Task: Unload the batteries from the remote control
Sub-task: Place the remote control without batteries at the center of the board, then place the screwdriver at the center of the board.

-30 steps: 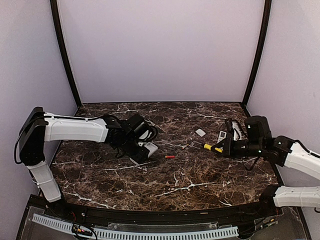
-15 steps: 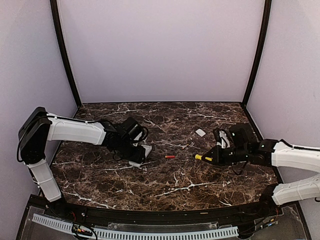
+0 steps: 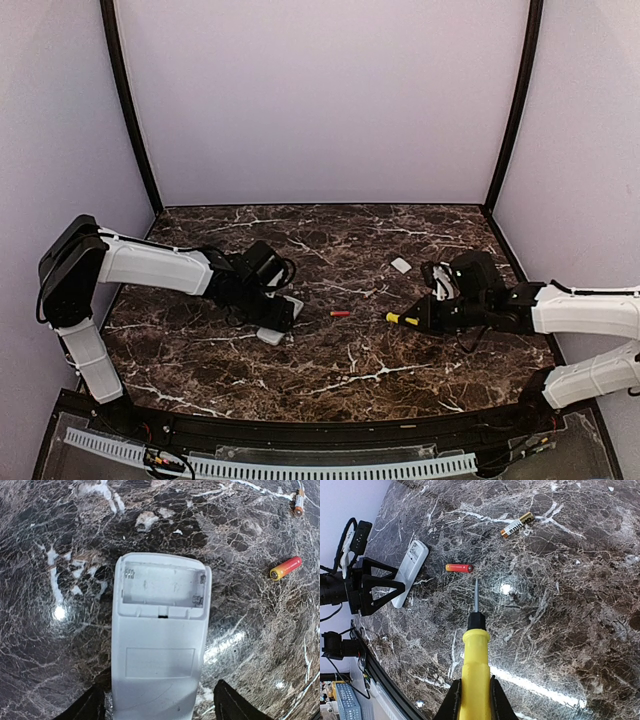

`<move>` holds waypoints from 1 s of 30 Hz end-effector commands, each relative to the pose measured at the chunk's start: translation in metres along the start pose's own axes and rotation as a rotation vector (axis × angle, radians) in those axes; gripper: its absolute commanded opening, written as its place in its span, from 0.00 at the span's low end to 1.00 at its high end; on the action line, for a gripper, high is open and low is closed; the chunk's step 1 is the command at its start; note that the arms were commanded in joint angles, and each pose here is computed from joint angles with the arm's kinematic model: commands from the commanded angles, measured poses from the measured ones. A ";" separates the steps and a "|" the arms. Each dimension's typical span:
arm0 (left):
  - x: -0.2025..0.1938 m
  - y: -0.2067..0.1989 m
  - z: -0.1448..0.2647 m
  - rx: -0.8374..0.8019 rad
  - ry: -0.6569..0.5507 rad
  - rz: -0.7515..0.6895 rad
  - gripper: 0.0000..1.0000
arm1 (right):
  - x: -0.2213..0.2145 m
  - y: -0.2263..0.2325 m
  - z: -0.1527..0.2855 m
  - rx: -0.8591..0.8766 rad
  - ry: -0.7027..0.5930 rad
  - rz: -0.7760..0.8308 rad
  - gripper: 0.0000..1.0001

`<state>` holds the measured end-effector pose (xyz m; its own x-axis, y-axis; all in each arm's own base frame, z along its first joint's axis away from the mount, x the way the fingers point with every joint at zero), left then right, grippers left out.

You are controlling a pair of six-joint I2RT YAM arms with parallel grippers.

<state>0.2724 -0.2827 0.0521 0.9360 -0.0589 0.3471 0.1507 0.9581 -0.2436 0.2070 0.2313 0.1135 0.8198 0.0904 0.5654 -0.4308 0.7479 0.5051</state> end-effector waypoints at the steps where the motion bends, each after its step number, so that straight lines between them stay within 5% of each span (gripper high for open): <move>1: 0.000 0.002 0.000 -0.010 -0.006 0.002 0.78 | -0.001 -0.001 -0.004 -0.001 -0.018 -0.007 0.00; 8: 0.030 -0.011 0.041 -0.099 -0.119 -0.076 0.89 | 0.006 -0.002 -0.015 -0.025 -0.009 -0.003 0.00; 17: 0.096 0.015 0.108 -0.156 -0.317 -0.159 0.90 | 0.007 -0.005 -0.032 -0.047 0.032 -0.003 0.01; 27: 0.143 0.052 0.165 -0.230 -0.451 -0.072 0.90 | 0.000 -0.025 -0.036 -0.165 0.065 -0.038 0.49; 30: 0.143 0.054 0.174 -0.210 -0.460 -0.110 0.90 | 0.000 -0.028 -0.038 -0.187 0.075 -0.040 0.56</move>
<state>0.3704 -0.1873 0.2223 0.7101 0.0726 0.7003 0.2636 0.8949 -0.3601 0.2272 0.2348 0.0738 0.8643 0.1040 0.4920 -0.3426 0.8381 0.4246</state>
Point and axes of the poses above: each gripper's point midway between its finger pads, its own z axis back along the fingers, its own y axis along the line the jaws close on, x = y × z, the point moved 2 cm from there along z, back along the fingers, and after that the axes turned 12 degrees about z, right-handed, at the moved point
